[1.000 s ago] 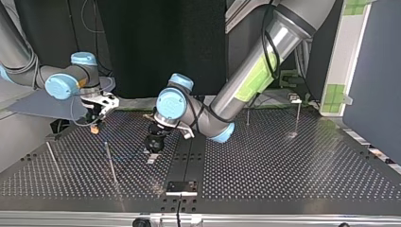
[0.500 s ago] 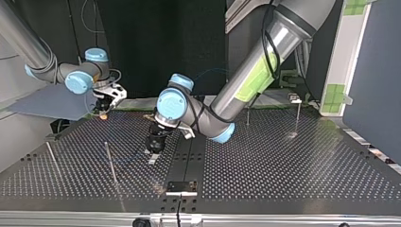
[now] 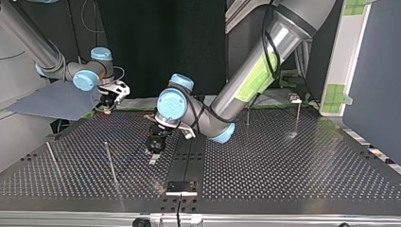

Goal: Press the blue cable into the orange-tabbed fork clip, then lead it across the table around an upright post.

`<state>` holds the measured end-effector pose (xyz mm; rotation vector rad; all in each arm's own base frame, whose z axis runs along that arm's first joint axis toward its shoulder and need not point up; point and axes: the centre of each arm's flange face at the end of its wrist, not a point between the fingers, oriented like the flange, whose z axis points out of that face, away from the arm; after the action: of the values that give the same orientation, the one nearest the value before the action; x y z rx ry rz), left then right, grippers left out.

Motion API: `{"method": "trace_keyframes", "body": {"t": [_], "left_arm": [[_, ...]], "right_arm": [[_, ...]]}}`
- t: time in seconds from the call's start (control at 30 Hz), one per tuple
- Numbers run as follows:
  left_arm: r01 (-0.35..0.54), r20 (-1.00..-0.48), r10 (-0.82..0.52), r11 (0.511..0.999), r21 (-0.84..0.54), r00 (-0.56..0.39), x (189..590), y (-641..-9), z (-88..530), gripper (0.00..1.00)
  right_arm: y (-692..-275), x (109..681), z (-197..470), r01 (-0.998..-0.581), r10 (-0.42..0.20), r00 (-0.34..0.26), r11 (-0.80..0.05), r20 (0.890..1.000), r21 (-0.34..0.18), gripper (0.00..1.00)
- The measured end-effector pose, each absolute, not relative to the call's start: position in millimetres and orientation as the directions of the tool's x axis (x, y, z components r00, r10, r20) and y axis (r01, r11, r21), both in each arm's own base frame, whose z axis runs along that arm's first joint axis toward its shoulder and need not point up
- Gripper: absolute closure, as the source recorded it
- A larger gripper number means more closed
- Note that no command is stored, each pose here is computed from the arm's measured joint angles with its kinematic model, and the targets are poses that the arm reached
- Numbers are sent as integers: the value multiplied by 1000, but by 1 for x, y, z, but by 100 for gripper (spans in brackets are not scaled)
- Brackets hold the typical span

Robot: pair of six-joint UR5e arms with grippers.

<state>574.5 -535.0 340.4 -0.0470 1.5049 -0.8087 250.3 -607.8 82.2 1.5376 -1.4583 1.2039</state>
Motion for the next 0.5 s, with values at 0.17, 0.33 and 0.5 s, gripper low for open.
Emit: {"method": "trace_keyframes", "body": {"t": [0.17, 0.33, 0.5], "left_arm": [[440, -858, -495, 745, -501, -139, 574, -535, 340, 0], [438, -857, -496, 745, -502, -139, 574, -535, 340, 0], [434, -857, -497, 748, -503, -137, 575, -534, 340, 0]], "right_arm": [[-607, 247, 59, -987, -364, -48, -124, 930, -99, 100], [-605, 238, 25, -991, -401, -32, -110, 915, -83, 100], [-606, 228, 3, -993, -417, -31, -93, 908, -77, 100]]}}
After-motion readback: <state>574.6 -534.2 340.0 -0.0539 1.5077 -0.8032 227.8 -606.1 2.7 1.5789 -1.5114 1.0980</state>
